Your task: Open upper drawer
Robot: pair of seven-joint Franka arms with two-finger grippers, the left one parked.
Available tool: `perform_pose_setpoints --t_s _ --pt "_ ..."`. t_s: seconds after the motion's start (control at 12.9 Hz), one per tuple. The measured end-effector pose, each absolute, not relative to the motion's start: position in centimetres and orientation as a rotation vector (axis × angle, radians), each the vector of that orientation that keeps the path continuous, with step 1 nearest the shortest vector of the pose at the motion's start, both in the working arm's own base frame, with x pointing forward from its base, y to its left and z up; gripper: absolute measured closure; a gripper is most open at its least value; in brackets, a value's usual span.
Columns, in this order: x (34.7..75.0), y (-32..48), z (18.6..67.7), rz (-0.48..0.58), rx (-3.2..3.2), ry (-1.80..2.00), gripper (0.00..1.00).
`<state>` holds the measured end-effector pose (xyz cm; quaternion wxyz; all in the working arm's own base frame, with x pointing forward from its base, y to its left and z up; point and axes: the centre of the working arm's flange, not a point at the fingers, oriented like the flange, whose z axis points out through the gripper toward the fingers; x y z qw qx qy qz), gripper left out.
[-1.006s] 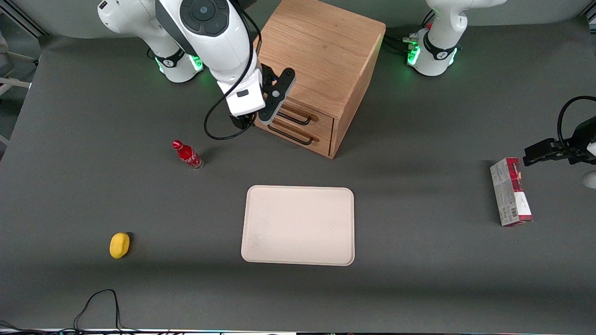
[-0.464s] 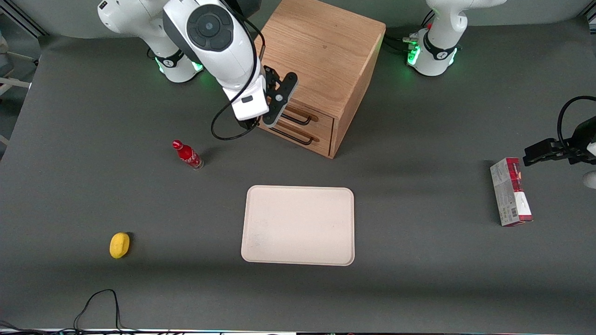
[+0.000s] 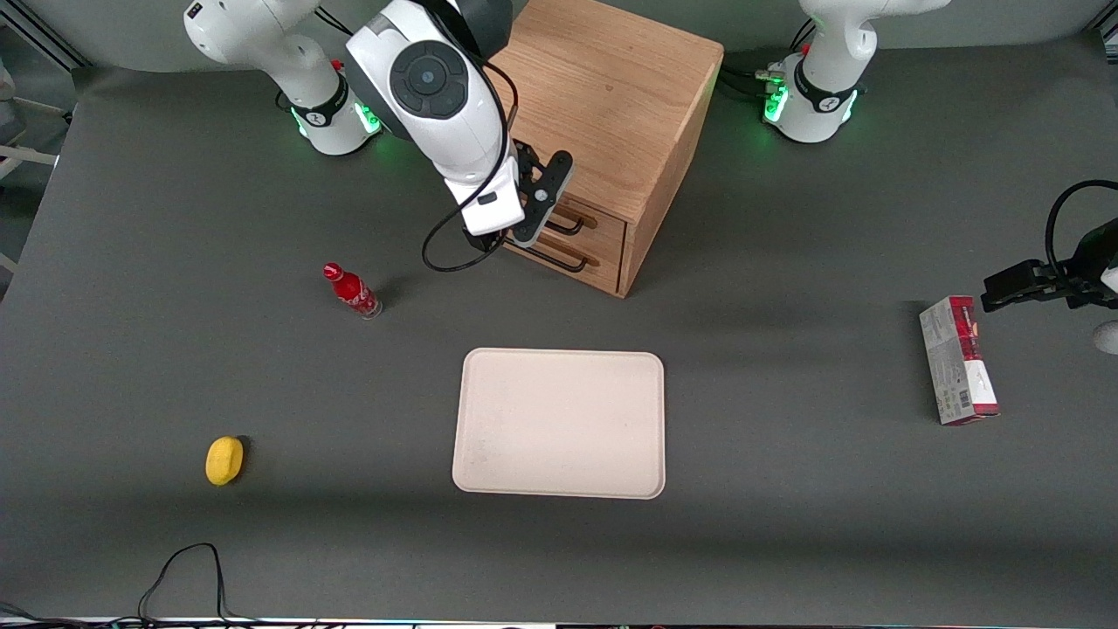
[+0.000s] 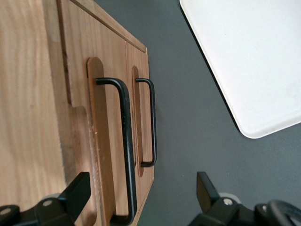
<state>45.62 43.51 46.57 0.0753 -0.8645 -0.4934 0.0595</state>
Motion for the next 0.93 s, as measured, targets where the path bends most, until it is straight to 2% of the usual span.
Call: perform_pose_setpoints --t_s 0.93 --pt "45.7 42.6 42.5 0.119 -2.616 -1.448 0.00"
